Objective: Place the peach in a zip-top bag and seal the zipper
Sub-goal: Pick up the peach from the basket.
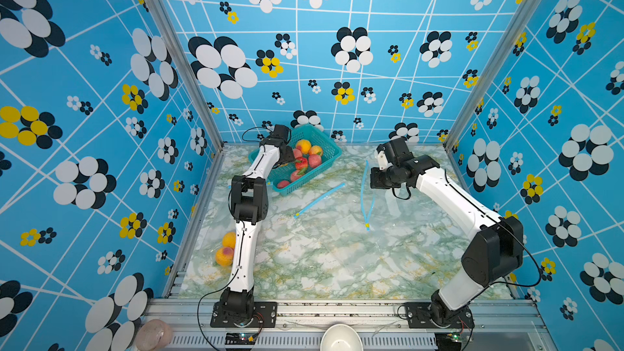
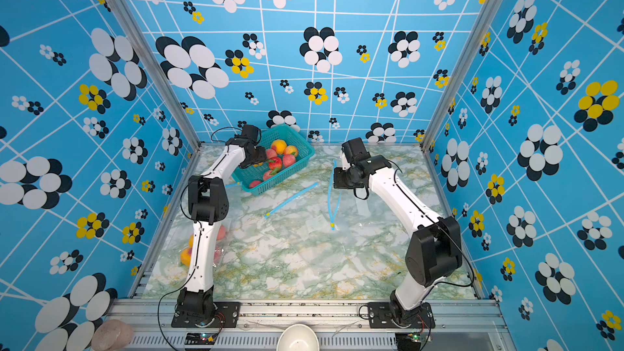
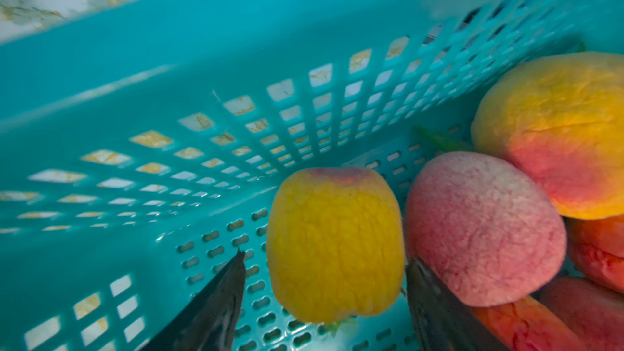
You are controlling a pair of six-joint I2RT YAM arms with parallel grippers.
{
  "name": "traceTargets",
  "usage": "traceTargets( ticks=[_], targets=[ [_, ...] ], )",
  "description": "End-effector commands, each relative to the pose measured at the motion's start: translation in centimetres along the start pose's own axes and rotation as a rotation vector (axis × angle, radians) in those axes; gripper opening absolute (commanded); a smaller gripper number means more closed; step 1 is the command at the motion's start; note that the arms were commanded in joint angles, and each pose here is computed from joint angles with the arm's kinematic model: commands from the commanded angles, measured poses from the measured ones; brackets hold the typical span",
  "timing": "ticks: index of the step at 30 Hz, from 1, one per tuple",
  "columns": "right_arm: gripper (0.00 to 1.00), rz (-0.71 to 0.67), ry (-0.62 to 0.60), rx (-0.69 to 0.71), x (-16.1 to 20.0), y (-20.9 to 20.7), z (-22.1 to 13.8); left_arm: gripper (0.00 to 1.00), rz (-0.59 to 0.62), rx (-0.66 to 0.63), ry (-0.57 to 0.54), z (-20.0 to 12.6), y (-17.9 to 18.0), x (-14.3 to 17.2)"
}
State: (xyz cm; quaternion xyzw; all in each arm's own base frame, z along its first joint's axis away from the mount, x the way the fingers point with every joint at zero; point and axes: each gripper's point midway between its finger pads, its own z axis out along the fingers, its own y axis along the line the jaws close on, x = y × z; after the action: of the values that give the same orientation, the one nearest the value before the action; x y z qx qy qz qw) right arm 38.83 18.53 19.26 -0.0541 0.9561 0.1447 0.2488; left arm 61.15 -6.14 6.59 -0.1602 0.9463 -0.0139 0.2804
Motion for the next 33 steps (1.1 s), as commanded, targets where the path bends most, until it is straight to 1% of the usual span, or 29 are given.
traceTargets(
  ticks=[1,4,9,11,13,16,19,23,26,27,28,33],
  targets=[
    [0.00,0.004,0.006,-0.023,-0.1,0.9,-0.2,0.73,-0.033,0.019,0.016,1.2,0.4,0.1],
    [0.00,0.004,0.008,-0.022,0.1,1.1,-0.1,0.69,-0.035,0.022,0.016,1.5,0.4,0.1],
    [0.00,0.004,0.006,-0.023,0.1,1.3,-0.2,0.59,-0.043,0.047,0.016,1.6,0.5,-0.1],
    [0.00,0.006,0.005,-0.022,0.1,1.3,-0.3,0.57,-0.045,0.065,0.005,0.8,0.3,-0.7],
    [0.00,0.007,0.001,-0.023,0.0,1.4,-0.4,0.56,-0.048,0.096,-0.016,-0.8,-0.2,-1.6],
    [0.00,0.009,-0.001,-0.018,-0.1,1.2,-0.4,0.56,-0.056,0.179,-0.067,-4.9,-1.5,-3.4],
    [0.00,0.006,-0.009,-0.011,-0.3,1.2,-0.5,0.56,-0.076,0.287,-0.122,-10.0,-2.8,-4.8],
    [0.00,0.002,-0.016,0.000,-0.7,0.9,-0.5,0.56,-0.126,0.517,-0.175,-16.9,-5.3,-4.9],
    [0.00,0.017,-0.028,-0.006,-1.3,0.6,-0.5,0.56,-0.178,0.672,-0.178,-21.1,-6.9,-3.3],
    [0.00,0.030,-0.034,-0.012,-1.6,0.4,-0.6,0.56,-0.190,0.714,-0.157,-21.4,-7.6,-2.1],
    [0.00,0.040,-0.040,-0.015,-1.9,0.2,-0.6,0.56,-0.191,0.760,-0.169,-23.5,-8.1,-1.6],
    [0.00,0.072,-0.058,-0.018,-2.8,-1.0,-1.3,0.57,-0.193,0.896,-0.105,-28.0,-11.6,4.2]
  ],
)
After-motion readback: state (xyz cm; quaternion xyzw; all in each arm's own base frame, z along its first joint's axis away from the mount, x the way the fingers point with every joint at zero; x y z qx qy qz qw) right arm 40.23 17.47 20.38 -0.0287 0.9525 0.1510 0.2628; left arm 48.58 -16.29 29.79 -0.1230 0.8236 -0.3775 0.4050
